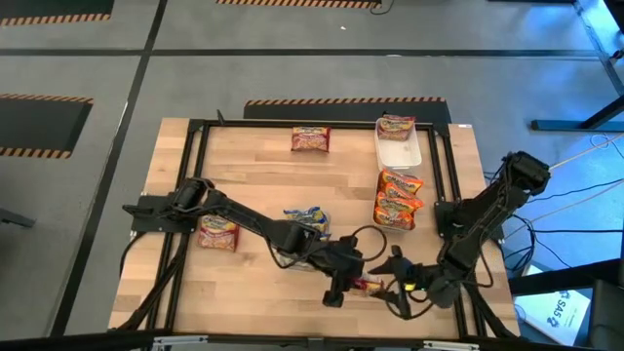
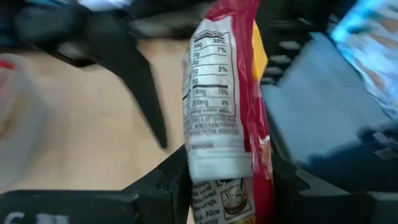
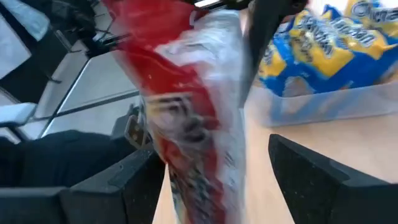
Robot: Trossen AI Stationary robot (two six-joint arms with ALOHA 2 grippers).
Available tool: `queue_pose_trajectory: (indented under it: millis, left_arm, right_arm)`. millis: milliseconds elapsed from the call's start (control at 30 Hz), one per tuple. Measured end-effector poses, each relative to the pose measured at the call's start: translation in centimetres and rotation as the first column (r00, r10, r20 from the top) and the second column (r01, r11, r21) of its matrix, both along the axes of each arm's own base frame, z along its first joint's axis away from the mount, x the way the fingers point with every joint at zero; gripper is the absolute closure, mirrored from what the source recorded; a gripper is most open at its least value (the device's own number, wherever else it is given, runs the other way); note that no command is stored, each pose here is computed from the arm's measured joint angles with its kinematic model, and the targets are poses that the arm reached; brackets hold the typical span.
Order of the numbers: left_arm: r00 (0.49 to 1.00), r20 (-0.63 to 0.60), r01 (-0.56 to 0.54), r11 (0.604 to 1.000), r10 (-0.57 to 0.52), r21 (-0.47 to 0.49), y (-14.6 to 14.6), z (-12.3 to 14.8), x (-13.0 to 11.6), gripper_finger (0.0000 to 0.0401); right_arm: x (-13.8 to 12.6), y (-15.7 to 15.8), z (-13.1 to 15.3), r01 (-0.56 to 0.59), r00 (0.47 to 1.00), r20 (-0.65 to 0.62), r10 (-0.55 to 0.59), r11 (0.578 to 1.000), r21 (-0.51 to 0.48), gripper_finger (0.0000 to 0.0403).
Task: Sort Maruchan noodles
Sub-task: Put the bottom right red noodle pack into the white bin
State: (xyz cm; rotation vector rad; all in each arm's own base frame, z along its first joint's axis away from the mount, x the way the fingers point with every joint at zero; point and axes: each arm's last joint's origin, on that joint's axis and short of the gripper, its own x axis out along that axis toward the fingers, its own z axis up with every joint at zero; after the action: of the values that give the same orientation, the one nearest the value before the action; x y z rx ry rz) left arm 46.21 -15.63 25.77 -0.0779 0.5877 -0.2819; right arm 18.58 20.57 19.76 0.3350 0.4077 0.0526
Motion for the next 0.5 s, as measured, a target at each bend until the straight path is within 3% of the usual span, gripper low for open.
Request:
queue_pose_trajectory:
  millis: [167, 267, 500]
  left_arm:
    - [0.996, -0.025, -0.082, 0.996, 0.083, 0.023, 0.74, -0.2, 0.05, 0.0268]
    - [0.995, -0.056, -0.077, 0.997, 0.078, 0.033, 0.57, -0.48, -0.17, 0.0268]
    - [0.996, -0.02, -0.091, 0.996, 0.091, 0.025, 0.69, -0.22, 0.09, 0.0268]
  right_arm:
    - [0.24, -0.37, -0.17, -0.006, 1.0, -0.027, 0.006, 1.0, -0.009, 0.0134]
    - [-0.14, -0.41, 0.1, -0.058, 0.996, -0.066, 0.06, 0.998, 0.032, 0.0134]
    - [0.59, -0.9, -0.22, -0.016, 0.998, -0.057, 0.016, 1.0, -0.008, 0.0134]
